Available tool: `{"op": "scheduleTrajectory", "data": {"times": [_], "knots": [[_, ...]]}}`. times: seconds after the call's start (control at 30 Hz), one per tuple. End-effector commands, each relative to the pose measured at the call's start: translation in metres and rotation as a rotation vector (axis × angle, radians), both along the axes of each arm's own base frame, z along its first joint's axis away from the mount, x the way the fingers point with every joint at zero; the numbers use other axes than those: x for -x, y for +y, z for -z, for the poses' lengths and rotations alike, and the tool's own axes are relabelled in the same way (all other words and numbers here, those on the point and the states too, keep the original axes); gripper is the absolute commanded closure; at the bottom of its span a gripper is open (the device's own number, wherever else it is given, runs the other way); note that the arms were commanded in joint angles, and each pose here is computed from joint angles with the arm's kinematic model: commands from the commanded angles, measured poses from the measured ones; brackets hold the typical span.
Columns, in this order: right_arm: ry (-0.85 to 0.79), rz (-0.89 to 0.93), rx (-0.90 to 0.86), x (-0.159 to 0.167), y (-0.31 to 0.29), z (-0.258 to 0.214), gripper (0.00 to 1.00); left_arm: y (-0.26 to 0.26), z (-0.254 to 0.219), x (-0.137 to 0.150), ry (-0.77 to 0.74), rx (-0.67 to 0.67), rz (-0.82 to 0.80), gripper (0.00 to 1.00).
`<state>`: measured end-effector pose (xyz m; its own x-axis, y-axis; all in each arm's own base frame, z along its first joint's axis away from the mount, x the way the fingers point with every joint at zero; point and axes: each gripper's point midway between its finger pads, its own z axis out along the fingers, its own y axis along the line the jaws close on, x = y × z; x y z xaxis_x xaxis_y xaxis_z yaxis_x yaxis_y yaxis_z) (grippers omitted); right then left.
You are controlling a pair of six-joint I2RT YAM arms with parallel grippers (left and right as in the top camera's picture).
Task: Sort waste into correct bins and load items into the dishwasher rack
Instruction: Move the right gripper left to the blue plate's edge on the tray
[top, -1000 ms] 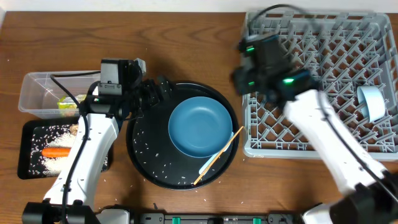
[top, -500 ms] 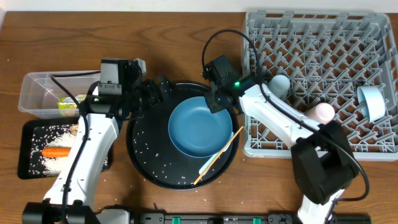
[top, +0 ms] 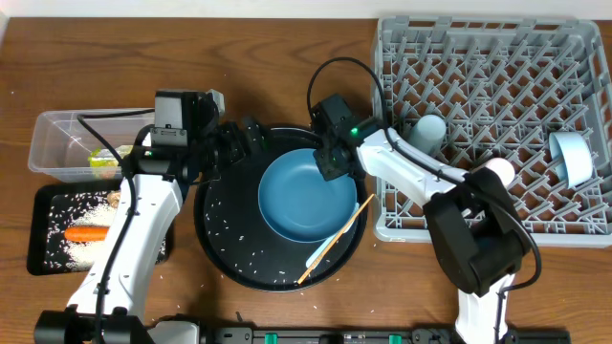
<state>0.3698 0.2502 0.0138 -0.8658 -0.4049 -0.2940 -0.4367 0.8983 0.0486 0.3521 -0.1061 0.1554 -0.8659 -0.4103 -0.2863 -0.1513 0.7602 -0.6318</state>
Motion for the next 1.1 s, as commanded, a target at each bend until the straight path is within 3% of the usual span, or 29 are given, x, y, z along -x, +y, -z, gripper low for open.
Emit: {"op": "scheduleTrajectory", "data": {"times": [0.0, 0.07, 0.43, 0.73, 0.93, 1.07], "knots": [[0.008, -0.005, 0.008, 0.003, 0.0, 0.005, 0.86, 0.004, 0.001, -0.001, -0.008, -0.016, -0.004, 0.02], [0.009, -0.005, 0.006, 0.003, 0.001, 0.005, 0.99, 0.004, 0.001, -0.001, -0.008, -0.016, -0.004, 0.02], [-0.038, 0.001, -0.025, -0.007, 0.004, -0.017, 0.99, 0.004, 0.001, -0.001, -0.008, -0.016, -0.004, 0.02], [-0.216, 0.029, -0.175, -0.015, 0.012, -0.119, 0.99, 0.004, 0.001, -0.001, -0.008, -0.016, -0.004, 0.02], [-0.406, 0.094, -0.225, -0.013, -0.02, -0.209, 0.99, 0.004, 0.001, -0.001, -0.008, -0.016, -0.004, 0.02], [-0.446, 0.104, -0.269, -0.004, -0.029, -0.237, 0.99, 0.004, 0.001, -0.001, -0.008, -0.016, -0.004, 0.02]]}}
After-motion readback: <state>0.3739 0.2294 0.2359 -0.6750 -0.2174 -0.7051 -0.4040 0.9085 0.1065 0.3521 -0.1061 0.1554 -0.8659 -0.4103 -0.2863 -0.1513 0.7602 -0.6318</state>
